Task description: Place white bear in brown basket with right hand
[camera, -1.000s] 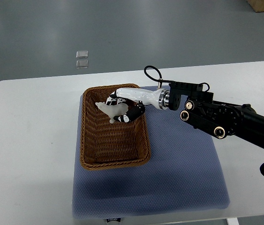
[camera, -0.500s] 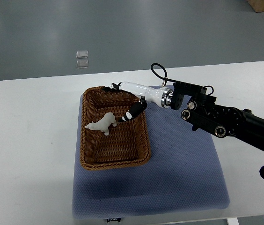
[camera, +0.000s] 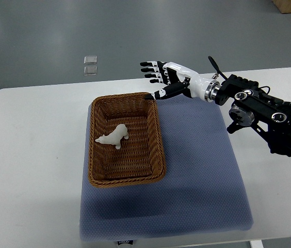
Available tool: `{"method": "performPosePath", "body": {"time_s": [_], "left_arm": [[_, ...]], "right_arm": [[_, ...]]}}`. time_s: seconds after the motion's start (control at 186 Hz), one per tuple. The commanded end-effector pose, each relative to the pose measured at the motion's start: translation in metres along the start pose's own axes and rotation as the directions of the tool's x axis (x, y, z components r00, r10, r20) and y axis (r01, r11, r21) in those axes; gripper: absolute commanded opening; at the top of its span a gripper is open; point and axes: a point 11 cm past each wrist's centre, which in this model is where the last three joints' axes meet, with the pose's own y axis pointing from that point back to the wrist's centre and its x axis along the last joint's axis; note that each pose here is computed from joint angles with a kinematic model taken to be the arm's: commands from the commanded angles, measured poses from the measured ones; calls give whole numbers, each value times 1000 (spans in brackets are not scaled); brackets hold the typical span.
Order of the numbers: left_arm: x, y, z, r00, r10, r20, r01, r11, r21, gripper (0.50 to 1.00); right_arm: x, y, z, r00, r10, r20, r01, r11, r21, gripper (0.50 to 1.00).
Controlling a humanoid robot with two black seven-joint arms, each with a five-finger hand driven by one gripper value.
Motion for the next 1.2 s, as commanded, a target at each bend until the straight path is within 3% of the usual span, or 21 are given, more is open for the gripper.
{"method": "performPosePath", "body": {"time_s": [0.0, 0.446, 0.71, 1.194], "left_arm": [[0, 0, 0, 1000, 0, 0, 0, 1000, 0, 1000], [0, 0, 0, 1000, 0, 0, 0, 1000, 0, 1000], [0, 0, 0, 1000, 0, 0, 0, 1000, 0, 1000], [0, 0, 0, 1000, 0, 0, 0, 1000, 0, 1000]], "right_arm": [[8, 8, 9, 994, 41, 100, -41, 999, -2, 924], [48, 38, 46, 792, 203, 575, -185, 979, -90, 926], [52, 42, 50, 692, 210, 691, -197, 975, -99, 926], [53, 49, 67, 687, 247, 683, -215, 967, -133, 928]]}}
